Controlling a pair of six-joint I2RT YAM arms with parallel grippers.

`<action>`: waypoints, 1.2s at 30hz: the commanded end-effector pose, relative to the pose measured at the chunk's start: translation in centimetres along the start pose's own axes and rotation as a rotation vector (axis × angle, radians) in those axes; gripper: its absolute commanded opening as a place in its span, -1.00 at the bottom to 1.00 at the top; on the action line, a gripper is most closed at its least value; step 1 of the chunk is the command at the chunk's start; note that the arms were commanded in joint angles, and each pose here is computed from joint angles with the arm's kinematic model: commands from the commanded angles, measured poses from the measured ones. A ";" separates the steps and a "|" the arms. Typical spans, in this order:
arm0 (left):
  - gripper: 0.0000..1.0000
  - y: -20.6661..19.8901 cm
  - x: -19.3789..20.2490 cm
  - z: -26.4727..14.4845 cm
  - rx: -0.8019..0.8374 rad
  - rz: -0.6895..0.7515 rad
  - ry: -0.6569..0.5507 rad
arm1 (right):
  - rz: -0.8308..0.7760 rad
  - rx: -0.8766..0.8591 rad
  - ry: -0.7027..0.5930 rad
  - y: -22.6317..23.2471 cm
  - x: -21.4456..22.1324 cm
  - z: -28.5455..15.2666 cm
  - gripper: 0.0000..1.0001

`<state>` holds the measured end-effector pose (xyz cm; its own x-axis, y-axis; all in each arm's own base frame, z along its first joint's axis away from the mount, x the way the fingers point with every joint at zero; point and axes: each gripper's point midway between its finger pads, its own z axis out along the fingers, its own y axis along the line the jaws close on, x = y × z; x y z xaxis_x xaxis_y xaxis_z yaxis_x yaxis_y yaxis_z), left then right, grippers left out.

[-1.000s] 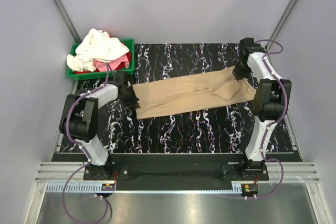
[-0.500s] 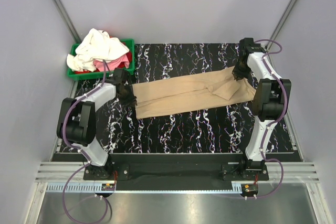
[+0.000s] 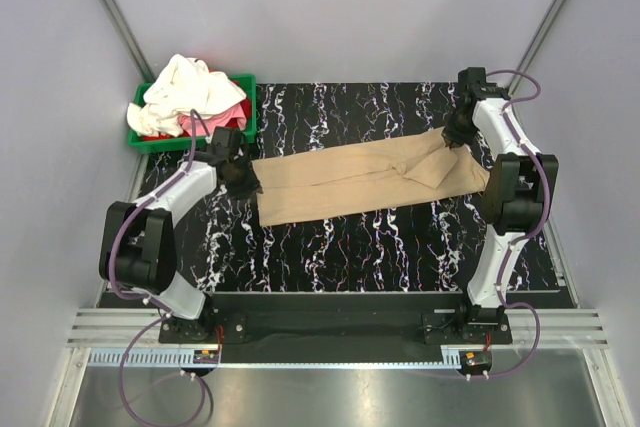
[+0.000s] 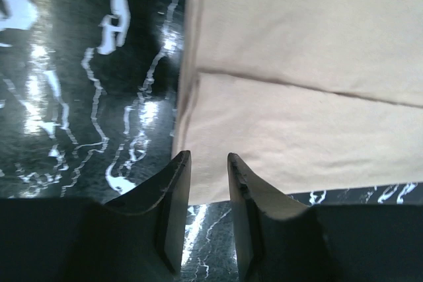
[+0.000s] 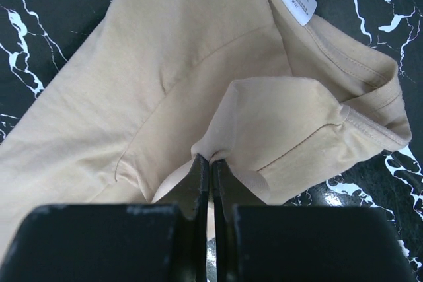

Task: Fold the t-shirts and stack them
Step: Fold the tshirt

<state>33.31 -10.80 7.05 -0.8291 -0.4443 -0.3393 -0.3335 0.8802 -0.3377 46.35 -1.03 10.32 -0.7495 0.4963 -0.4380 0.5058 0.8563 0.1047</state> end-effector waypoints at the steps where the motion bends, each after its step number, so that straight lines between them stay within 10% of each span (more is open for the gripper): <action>1: -0.31 -3.2 -0.1 -1.0 0.127 0.071 -0.038 | 0.020 -0.067 -0.099 1.6 -2.7 -3.4 -0.98; 36: -0.33 3.8 0.8 5.9 -0.230 0.008 0.063 | -0.070 0.144 -0.113 -1.1 -3.9 1.7 -1.00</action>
<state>34.57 -11.37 2.02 -0.8586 -0.4300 -0.2792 -0.3719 0.8972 -0.2381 48.47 -3.13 8.88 -0.7590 0.4426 -0.4775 0.5091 0.8606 -0.0114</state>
